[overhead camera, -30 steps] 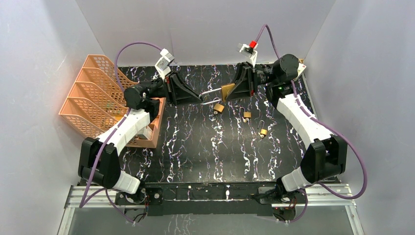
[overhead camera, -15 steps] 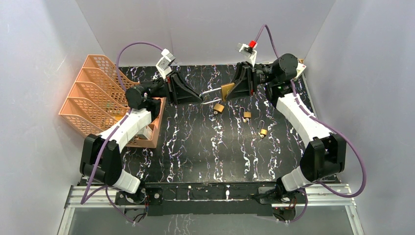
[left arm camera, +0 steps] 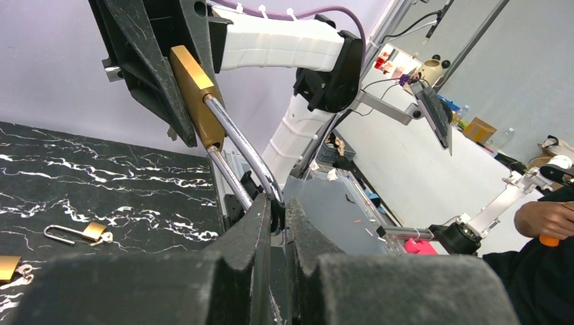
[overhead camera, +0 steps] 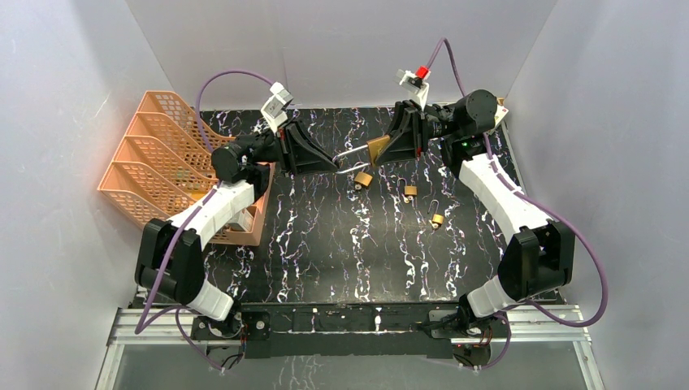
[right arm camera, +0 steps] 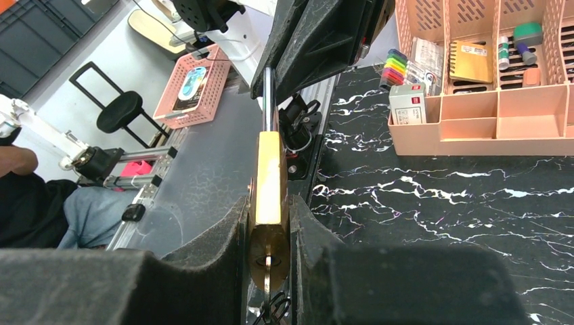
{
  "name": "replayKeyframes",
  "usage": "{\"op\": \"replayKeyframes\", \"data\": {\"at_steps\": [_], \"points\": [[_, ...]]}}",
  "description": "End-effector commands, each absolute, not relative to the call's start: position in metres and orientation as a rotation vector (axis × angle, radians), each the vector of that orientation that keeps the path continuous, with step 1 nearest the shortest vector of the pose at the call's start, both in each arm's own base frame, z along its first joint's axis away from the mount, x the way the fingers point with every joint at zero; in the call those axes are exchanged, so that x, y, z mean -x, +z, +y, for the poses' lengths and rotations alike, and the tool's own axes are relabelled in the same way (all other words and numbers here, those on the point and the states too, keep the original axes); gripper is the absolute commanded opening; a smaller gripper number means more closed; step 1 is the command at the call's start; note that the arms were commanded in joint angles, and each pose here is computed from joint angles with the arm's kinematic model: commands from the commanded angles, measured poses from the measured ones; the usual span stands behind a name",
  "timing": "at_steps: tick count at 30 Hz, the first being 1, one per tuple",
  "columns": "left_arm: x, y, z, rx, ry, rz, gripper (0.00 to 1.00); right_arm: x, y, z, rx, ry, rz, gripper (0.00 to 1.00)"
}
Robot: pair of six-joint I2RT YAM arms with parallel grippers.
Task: Lock with the key
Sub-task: Lock the lock.
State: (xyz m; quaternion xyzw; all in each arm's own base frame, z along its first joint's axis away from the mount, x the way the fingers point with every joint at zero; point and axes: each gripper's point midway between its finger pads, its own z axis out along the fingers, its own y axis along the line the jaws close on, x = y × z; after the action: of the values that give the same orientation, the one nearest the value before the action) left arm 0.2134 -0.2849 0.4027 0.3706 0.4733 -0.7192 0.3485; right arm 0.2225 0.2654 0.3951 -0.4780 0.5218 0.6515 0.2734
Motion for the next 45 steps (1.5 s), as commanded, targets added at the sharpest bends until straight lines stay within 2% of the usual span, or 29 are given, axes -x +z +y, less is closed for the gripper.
{"op": "replayKeyframes", "data": {"at_steps": [1, 16, 24, 37, 45], "points": [[-0.208, 0.430, -0.319, -0.872, -1.963, 1.111, 0.00, -0.216, 0.423, 0.301, 1.212, 1.710, 1.221, 0.00], [-0.197, 0.446, -0.316, -0.965, -1.967, 1.081, 0.00, -0.220, 0.430, 0.302, 1.207, 1.649, 1.175, 0.00], [-0.210, 0.423, -0.329, -0.913, -1.924, 1.060, 0.00, -0.209, 0.439, 0.311, 1.203, 1.733, 1.118, 0.00], [-0.237, 0.426, -0.350, -0.850, -1.921, 1.021, 0.00, -0.186, 0.426, 0.340, 1.234, 1.843, 1.092, 0.00], [-0.238, 0.400, -0.366, -0.850, -1.947, 1.071, 0.00, -0.181, 0.435, 0.344, 1.257, 1.846, 1.057, 0.00]]}}
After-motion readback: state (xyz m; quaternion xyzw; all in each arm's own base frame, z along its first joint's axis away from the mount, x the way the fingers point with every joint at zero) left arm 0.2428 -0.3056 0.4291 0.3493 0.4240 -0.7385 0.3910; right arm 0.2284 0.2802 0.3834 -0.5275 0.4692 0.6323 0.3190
